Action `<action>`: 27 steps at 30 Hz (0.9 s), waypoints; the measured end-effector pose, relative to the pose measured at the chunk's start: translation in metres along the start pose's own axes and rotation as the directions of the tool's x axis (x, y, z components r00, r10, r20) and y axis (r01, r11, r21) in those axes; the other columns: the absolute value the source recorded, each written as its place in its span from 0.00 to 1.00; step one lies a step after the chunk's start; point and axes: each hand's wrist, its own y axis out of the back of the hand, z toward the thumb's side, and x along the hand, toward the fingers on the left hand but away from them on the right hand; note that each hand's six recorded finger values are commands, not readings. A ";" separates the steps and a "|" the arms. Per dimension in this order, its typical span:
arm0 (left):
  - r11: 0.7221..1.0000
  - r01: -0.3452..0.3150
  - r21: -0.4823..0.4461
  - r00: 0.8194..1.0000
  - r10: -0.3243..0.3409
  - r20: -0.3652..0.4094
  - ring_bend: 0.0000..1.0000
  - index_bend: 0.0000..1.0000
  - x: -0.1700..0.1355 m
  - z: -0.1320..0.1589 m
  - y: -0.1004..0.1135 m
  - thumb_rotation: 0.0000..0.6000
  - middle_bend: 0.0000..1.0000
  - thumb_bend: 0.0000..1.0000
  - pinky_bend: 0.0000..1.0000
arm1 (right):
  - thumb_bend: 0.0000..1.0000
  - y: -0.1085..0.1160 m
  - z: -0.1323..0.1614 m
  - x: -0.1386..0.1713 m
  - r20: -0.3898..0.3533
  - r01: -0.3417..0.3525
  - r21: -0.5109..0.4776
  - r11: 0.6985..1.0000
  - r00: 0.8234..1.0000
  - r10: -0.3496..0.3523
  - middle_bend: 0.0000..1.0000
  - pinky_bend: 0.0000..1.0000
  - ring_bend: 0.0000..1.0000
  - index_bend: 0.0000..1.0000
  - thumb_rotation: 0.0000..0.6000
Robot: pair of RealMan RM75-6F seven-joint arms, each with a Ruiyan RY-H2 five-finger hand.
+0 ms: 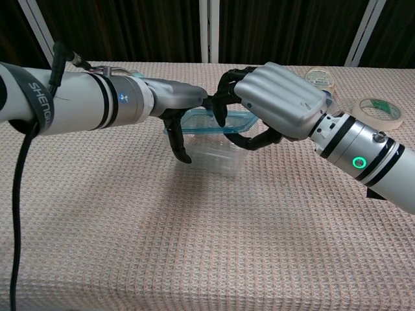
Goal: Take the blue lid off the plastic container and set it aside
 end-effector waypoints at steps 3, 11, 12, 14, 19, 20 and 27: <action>1.000 -0.017 0.007 1.000 0.017 -0.008 0.00 0.02 -0.003 -0.003 0.002 1.00 0.06 0.14 0.05 | 0.41 0.002 0.000 0.000 0.000 0.023 0.005 1.000 1.000 -0.023 0.47 0.34 0.26 0.73 1.00; 0.999 -0.052 -0.014 0.998 0.051 -0.044 0.00 0.01 -0.015 -0.022 0.007 1.00 0.04 0.14 0.04 | 0.41 0.011 -0.004 0.000 -0.017 0.104 0.055 0.993 0.995 -0.103 0.50 0.34 0.29 0.81 1.00; 0.998 -0.057 -0.020 0.997 0.056 -0.047 0.00 0.01 -0.017 -0.024 0.008 1.00 0.04 0.14 0.04 | 0.41 0.012 -0.004 0.000 -0.020 0.111 0.062 0.992 0.994 -0.110 0.51 0.33 0.29 0.81 1.00; 0.997 -0.072 -0.029 0.996 0.070 -0.055 0.00 0.01 -0.020 -0.031 0.011 1.00 0.03 0.14 0.04 | 0.41 0.015 -0.007 0.000 -0.025 0.123 0.083 0.989 0.992 -0.121 0.51 0.33 0.29 0.82 1.00; 0.994 -0.098 -0.052 0.992 0.093 -0.086 0.00 0.01 -0.030 -0.053 0.015 1.00 0.03 0.14 0.03 | 0.41 0.026 -0.020 0.001 -0.021 0.160 0.161 0.974 0.987 -0.159 0.52 0.31 0.29 0.82 1.00; 0.993 -0.106 -0.050 0.990 0.101 -0.096 0.00 0.01 -0.033 -0.059 0.016 1.00 0.03 0.14 0.03 | 0.41 0.030 -0.024 0.002 -0.015 0.171 0.173 0.970 0.985 -0.171 0.52 0.31 0.29 0.82 1.00; 0.983 -0.159 -0.090 0.978 0.144 -0.152 0.00 0.01 -0.045 -0.088 0.023 1.00 0.03 0.14 0.03 | 0.41 0.054 -0.057 0.002 0.063 0.227 0.223 0.948 0.967 -0.246 0.52 0.31 0.29 0.82 1.00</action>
